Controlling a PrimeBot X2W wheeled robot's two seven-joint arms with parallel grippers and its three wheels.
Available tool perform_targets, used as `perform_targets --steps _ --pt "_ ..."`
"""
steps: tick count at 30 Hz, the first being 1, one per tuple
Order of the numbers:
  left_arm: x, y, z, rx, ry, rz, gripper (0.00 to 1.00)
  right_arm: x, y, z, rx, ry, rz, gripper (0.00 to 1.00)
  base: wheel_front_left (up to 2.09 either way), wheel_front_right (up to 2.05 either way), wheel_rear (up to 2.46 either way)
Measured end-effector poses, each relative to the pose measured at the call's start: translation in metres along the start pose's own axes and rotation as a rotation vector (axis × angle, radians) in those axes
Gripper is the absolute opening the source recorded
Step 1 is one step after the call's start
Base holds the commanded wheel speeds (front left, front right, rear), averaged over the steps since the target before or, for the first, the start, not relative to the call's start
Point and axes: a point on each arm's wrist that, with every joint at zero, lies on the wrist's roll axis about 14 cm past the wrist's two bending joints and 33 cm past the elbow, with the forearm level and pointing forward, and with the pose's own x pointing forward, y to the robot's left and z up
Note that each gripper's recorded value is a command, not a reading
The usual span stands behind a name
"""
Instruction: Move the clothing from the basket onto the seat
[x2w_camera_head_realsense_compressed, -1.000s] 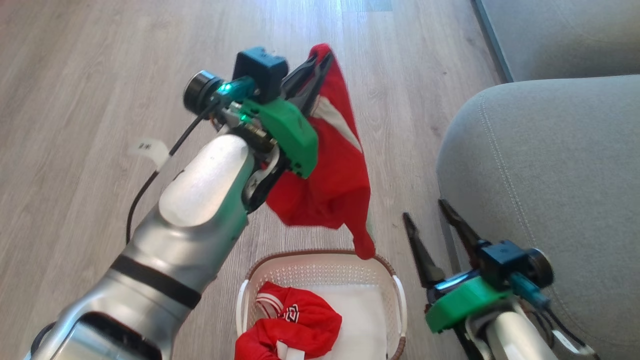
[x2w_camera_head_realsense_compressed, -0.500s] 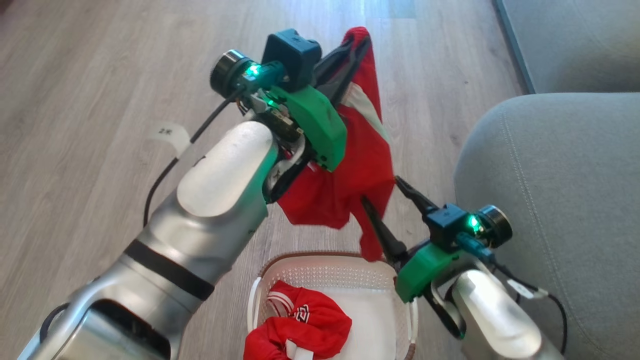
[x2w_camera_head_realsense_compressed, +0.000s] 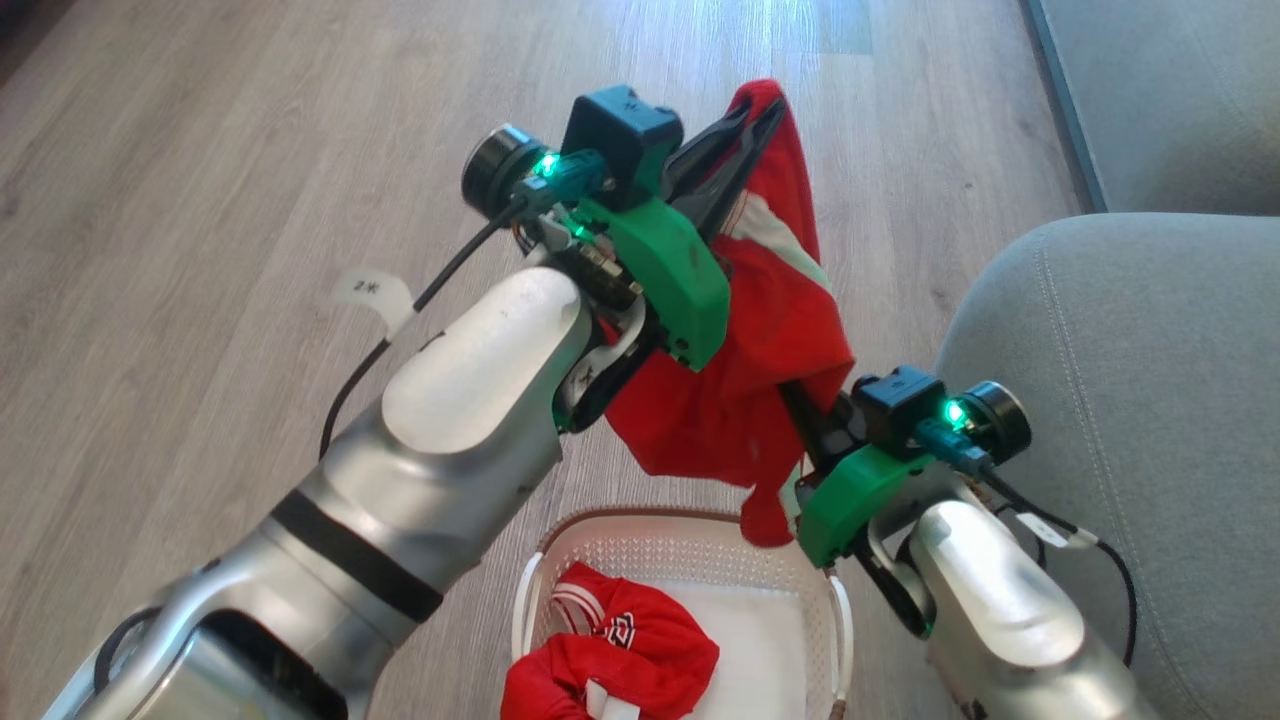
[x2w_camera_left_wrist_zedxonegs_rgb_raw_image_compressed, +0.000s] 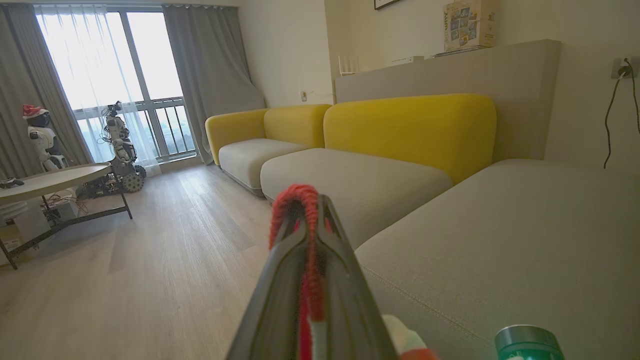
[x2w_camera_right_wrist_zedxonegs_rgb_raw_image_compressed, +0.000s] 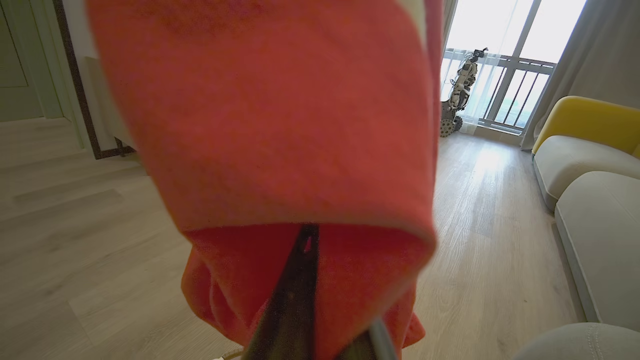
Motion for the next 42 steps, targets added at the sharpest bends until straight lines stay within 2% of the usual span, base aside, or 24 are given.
perform_targets --steps 1,2,3,4,5,14,23,32,42 --pt "-0.001 0.000 -0.003 -0.009 0.006 0.004 0.01 0.000 -0.003 0.002 0.002 -0.006 -0.009 0.00 0.00 0.00 0.00" --pt "-0.001 0.001 -0.006 -0.017 0.014 0.007 0.24 0.000 -0.005 0.003 0.004 -0.009 -0.017 0.00 0.00 0.00 0.00" --pt "-0.002 0.002 -0.009 -0.026 0.020 0.013 0.57 -0.001 -0.007 0.004 0.005 -0.012 -0.023 0.00 0.00 0.00 0.00" --pt "-0.004 0.003 -0.013 -0.039 0.023 0.020 0.84 -0.002 -0.008 0.004 0.005 -0.013 -0.027 0.00 0.00 0.00 0.00" --pt "-0.005 0.004 -0.018 -0.054 0.034 0.026 1.00 -0.002 -0.010 0.005 0.007 -0.016 -0.033 0.00 0.00 0.00 0.00" --pt "-0.024 0.011 -0.069 -0.142 0.101 0.093 1.00 -0.016 -0.052 0.022 -0.011 -0.071 -0.164 0.00 0.00 0.00 0.00" --pt "-0.037 -0.019 -0.120 -0.259 0.184 0.076 1.00 -0.061 -0.111 0.038 -0.056 -0.123 -0.354 0.00 0.00 0.00 0.00" --pt "-0.025 -0.060 -0.144 -0.291 0.234 -0.031 1.00 -0.135 -0.181 0.052 -0.161 -0.136 -0.588 0.00 0.00 0.00 0.00" --pt "0.001 -0.122 -0.151 -0.287 0.233 -0.234 1.00 -0.202 -0.215 0.055 -0.226 -0.088 -0.756 0.00 0.00 0.00 0.00"
